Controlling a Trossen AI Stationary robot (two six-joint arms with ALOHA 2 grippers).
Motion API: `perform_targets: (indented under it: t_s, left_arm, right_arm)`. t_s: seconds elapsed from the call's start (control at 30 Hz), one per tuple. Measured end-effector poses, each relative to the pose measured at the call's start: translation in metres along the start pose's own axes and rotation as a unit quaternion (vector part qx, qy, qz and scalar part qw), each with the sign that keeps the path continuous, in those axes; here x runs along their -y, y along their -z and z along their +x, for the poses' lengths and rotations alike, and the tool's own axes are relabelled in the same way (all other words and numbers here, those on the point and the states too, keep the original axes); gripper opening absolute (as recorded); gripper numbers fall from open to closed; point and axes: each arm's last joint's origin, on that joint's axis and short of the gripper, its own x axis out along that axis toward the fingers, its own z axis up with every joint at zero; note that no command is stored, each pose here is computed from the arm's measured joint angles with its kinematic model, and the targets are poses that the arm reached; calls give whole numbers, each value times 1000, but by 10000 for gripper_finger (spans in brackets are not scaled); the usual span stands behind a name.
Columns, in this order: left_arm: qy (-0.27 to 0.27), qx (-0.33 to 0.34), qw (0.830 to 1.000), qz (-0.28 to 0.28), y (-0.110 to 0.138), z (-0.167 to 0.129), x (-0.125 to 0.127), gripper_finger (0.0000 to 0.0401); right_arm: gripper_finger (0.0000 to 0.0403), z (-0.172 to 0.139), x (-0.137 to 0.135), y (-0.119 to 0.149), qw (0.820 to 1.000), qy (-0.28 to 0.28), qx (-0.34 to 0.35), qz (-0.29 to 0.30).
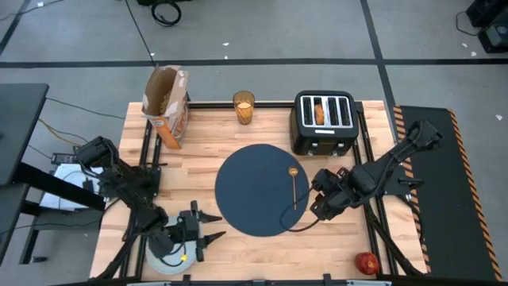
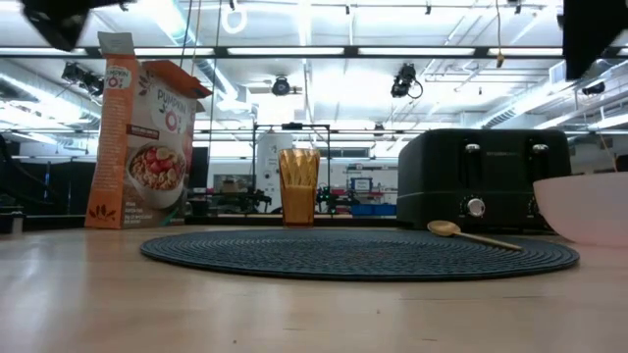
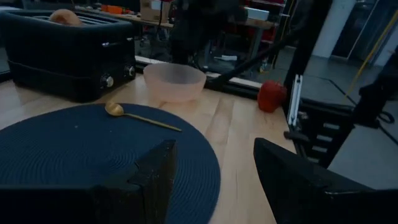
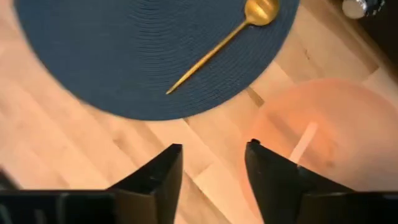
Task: Arrange a breakfast setting
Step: Put the bowl on the placemat
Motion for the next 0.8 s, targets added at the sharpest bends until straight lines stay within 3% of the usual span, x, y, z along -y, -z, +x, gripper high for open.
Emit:
perform_targets:
  t_s: [0.1,0.23,0.47,0.8]
  left_arm:
    - [-2,-2,1000,-5,-2,9,-4,222]
    - [10,-6,1000,-14,-5,17,-7,222]
    - [23,-9,999,-23,-7,21,-8,222]
    - [22,-12,1000,-17,-6,21,-8,222]
  right_arm:
    - [215,23,9,3,999,29,-18,6]
    - [215,50,23,7,996,68,-42,32]
    - [192,81,28,7,995,29,-78,50]
    - [149,101,32,10,994,31,-95,53]
